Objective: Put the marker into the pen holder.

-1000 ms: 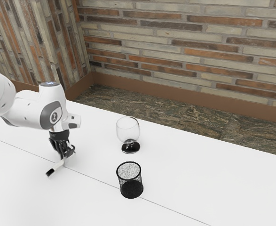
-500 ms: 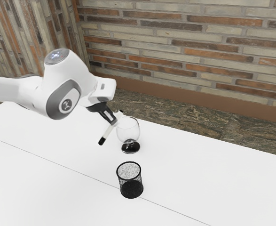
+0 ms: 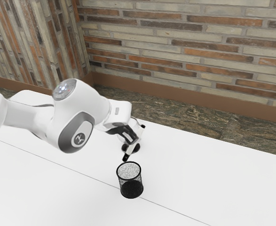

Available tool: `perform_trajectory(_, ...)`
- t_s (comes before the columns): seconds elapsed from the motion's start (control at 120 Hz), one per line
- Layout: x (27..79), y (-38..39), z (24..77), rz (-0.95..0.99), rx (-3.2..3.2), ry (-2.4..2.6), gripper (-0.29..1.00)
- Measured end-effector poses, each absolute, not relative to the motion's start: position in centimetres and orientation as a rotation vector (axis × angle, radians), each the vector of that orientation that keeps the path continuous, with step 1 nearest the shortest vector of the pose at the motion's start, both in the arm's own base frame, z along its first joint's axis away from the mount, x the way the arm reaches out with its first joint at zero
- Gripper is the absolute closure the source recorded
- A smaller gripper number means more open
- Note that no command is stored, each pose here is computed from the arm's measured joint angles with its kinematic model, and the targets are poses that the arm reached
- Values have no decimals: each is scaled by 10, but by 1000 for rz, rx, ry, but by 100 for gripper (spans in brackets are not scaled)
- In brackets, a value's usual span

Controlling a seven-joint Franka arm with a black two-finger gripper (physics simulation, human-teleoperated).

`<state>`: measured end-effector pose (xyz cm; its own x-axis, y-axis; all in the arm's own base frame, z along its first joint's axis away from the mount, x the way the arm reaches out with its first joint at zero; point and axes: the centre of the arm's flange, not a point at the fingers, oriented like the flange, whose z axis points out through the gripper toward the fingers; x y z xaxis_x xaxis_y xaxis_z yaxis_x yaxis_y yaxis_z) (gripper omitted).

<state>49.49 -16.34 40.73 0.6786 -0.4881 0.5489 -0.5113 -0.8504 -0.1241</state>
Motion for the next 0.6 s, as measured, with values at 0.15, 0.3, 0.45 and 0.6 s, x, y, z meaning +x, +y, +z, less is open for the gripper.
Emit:
perform_trajectory(0.15, 482, -168, 391, 917, 2833, -847, 72)
perform_trajectory(0.3, 476, -176, 382, 923, 2818, -853, 72)
perform_trajectory(0.45, 475, -179, 378, 924, 2812, -850, 54)
perform_trajectory(0.6, 476, -177, 377, 923, 2814, -841, 27)
